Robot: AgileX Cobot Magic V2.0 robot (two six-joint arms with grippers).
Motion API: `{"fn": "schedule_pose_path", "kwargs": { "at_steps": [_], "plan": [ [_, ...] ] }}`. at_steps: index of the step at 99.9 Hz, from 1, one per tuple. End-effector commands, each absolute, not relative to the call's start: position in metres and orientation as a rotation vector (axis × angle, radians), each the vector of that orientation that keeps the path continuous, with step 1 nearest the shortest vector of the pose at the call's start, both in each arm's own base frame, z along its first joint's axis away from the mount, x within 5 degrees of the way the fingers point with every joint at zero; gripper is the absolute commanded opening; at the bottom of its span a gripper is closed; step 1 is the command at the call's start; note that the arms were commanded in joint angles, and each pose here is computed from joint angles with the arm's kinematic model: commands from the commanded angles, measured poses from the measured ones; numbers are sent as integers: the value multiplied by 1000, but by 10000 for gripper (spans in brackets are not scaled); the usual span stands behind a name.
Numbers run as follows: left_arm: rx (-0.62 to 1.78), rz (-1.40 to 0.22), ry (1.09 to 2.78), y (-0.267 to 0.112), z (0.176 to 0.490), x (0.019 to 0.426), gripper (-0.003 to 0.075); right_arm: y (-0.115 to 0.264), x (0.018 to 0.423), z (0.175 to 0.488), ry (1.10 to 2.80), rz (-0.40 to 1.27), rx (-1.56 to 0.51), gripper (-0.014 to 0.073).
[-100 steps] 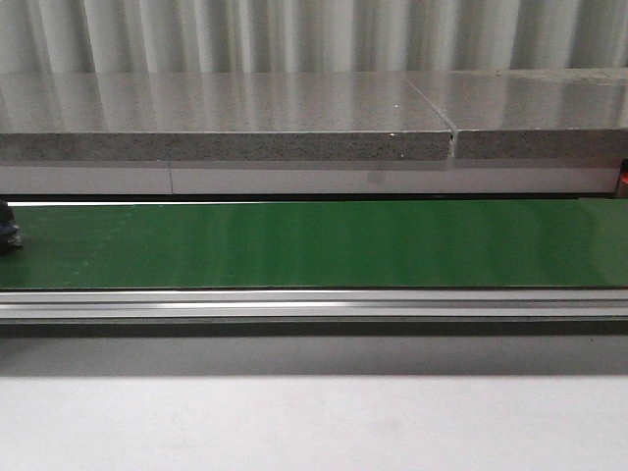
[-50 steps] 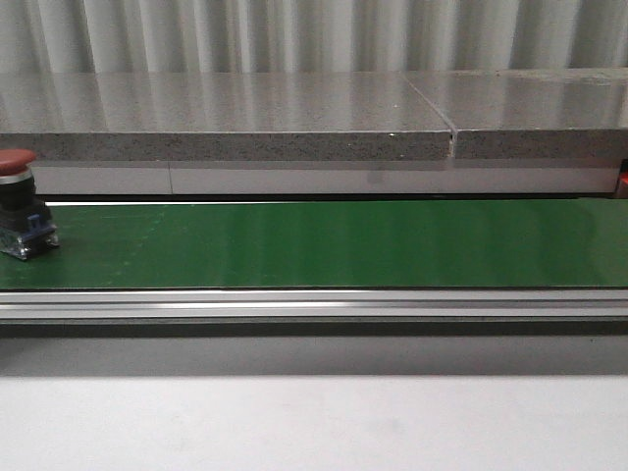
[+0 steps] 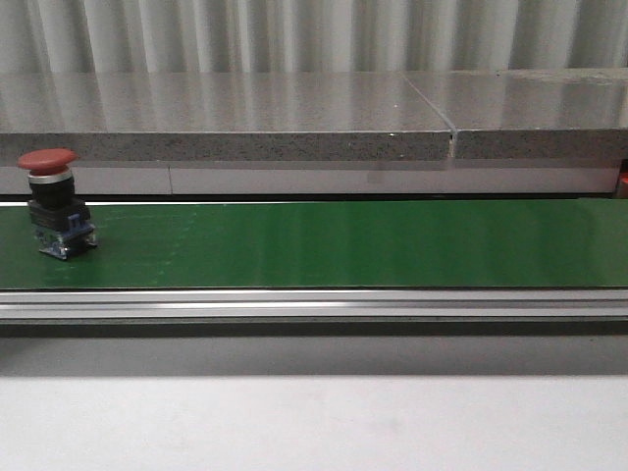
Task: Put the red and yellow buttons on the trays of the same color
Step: 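Lower the left gripper onto a yellow button on the table and grasp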
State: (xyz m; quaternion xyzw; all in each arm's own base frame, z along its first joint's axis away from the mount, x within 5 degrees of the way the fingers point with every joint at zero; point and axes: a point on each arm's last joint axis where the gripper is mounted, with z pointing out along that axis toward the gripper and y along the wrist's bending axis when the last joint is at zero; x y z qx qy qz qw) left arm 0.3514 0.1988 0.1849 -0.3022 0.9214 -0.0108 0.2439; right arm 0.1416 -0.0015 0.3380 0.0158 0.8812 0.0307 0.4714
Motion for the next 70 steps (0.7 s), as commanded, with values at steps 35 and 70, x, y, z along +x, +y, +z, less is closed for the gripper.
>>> {"fn": "schedule_pose_path", "kwargs": {
  "at_steps": [35,70],
  "plan": [
    [-820,-33,2450,198,214,353,197,-2,143,351,2072,66,36,-67],
    [-708,-40,2342,168,283,340,13,-2,143,351,2072,66,36,-67]
  ]
}}
